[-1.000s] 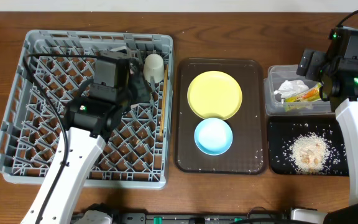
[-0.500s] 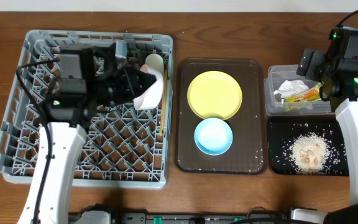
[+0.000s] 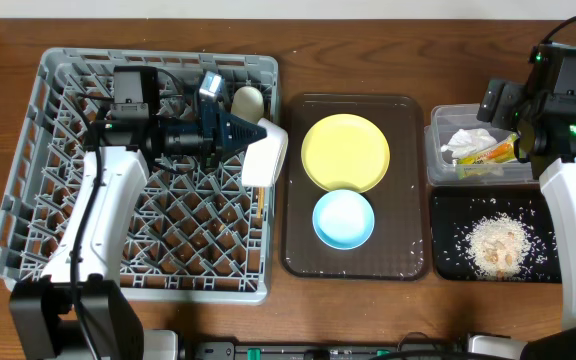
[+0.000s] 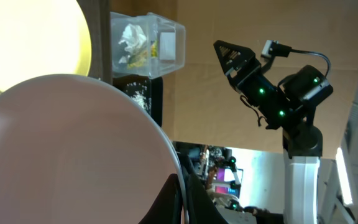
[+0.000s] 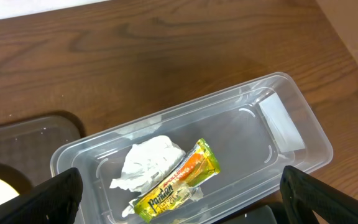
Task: Sort waste into correct bins and load items into the dishwasher rack
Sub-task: 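Lower the pink cup into the rack beside the white cup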
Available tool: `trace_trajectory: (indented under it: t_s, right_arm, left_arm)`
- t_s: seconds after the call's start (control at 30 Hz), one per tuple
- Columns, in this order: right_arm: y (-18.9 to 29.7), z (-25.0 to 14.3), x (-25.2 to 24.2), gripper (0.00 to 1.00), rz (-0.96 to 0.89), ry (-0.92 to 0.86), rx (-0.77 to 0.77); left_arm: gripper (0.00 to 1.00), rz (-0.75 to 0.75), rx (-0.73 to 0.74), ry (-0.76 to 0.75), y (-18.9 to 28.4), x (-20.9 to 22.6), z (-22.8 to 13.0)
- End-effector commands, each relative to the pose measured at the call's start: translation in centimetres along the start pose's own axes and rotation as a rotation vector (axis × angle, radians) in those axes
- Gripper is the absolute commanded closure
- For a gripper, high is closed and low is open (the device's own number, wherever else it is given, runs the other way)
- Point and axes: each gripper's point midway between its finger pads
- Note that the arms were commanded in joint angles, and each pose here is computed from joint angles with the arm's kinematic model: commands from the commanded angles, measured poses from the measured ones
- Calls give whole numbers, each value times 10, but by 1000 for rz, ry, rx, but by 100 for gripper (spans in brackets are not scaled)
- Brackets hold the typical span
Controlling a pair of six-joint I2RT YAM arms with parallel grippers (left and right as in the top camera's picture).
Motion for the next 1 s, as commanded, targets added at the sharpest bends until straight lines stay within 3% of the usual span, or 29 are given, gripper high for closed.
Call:
trace_trajectory:
  t_s: [0.0,0.97]
  right_arm:
    - [6,6,-4,1,-4,-18,-20]
    - [6,6,-4,1,-4,-18,-20]
  left_arm:
    - [94,-57,39,-17,-1,-6,-6]
    - [94,-2,91,5,-22,6,-23]
Point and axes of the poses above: each gripper's point midway between its finger pads, its own y axis back along the fingers, its own x axis along the line the jaws close on, z = x × y, and after that the axes turned 1 degree about y, right-handed
